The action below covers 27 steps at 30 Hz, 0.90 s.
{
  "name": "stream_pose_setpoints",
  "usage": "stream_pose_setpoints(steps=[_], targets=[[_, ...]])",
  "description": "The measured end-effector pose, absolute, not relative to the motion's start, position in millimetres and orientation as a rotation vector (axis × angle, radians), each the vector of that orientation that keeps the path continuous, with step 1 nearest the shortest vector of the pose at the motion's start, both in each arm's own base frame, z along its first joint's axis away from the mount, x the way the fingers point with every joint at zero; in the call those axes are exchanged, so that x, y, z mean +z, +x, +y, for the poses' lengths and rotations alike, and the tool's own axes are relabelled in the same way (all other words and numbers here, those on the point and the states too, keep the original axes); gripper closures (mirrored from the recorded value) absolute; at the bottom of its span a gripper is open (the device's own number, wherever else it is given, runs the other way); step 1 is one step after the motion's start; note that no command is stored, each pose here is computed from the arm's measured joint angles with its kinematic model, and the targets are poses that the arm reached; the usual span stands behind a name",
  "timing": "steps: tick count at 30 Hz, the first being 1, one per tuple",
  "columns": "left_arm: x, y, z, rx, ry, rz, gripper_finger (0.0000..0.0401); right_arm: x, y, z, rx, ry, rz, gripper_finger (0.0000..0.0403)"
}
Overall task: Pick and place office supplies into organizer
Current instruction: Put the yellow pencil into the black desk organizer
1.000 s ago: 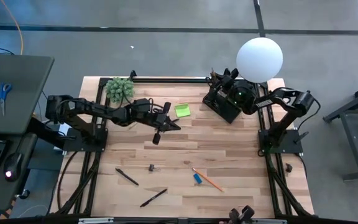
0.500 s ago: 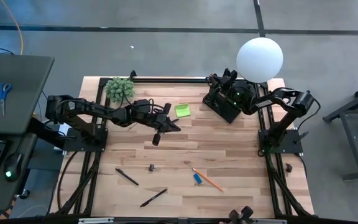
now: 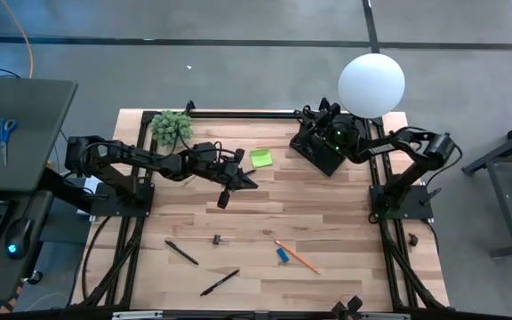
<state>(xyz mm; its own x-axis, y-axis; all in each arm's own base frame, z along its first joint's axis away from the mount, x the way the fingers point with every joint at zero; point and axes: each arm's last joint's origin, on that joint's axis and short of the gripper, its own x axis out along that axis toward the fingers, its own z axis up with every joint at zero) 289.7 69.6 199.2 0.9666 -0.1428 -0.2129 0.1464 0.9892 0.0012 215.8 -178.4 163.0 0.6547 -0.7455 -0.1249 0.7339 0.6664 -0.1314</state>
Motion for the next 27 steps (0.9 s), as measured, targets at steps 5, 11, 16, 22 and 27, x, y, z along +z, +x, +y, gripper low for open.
stream_pose_setpoints(steps=[5, 11, 16, 22, 27], targets=[[198.5, 289.6, 69.5, -0.146, 0.013, 0.222, 0.0400, 179.7, 211.5, -165.6, -0.809, -0.074, 0.220, 0.0291], [200.6, 290.1, 69.7, -0.141, -0.001, 0.203, 0.0400, 204.3, 203.6, -141.9, -0.763, -0.087, 0.247, 0.0289], [203.0, 290.6, 69.9, -0.140, 0.004, 0.179, 0.0400, 223.3, 197.4, -120.9, -0.706, -0.096, 0.220, 0.0289], [203.2, 290.7, 69.9, -0.140, 0.002, 0.176, 0.0400, 227.0, 195.3, -99.6, -0.627, -0.072, 0.262, 0.0289], [203.2, 291.0, 68.7, -0.142, -0.048, 0.180, 0.0400, 219.4, 200.4, -81.6, -0.530, 0.016, 0.320, 0.0289]])
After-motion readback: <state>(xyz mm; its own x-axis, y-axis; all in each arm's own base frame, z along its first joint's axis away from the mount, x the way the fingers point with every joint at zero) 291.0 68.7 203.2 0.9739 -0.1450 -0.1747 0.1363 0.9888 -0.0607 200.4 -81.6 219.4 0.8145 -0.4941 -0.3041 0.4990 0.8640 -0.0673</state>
